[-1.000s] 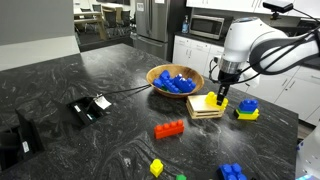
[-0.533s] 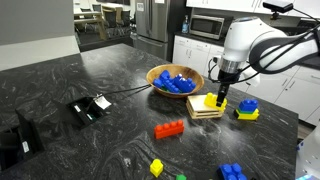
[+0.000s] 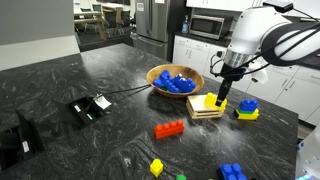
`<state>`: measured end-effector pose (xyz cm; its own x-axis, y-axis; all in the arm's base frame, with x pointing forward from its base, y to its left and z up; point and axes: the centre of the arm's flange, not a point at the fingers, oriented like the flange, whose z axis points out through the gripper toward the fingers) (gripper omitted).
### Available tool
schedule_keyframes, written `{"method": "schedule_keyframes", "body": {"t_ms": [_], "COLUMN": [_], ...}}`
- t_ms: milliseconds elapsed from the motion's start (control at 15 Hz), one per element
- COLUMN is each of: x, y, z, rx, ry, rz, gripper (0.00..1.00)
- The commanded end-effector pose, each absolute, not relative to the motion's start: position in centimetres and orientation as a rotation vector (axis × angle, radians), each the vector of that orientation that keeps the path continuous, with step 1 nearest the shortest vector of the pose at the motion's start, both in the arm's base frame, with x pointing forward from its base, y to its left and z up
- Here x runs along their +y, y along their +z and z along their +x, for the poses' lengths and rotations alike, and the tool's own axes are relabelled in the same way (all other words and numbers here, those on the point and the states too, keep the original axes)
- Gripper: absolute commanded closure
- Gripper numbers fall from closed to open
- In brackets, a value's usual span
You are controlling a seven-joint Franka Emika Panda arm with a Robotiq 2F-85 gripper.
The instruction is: Pick up the yellow toy and put it on the wooden object
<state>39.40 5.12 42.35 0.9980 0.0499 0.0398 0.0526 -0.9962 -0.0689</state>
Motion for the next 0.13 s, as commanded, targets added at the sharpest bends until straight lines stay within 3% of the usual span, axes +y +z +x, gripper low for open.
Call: {"method": "schedule_keyframes", "body": {"t_ms": [0,67], "x": [4.98,4.84], "y": [42.27,42.17], "z": [39.34,39.31], "rx": [-0.075,-0.071], "ry": [-0.056,-0.052], "rz": [-3.069,-3.068], "gripper": [0.00,0.00]}}
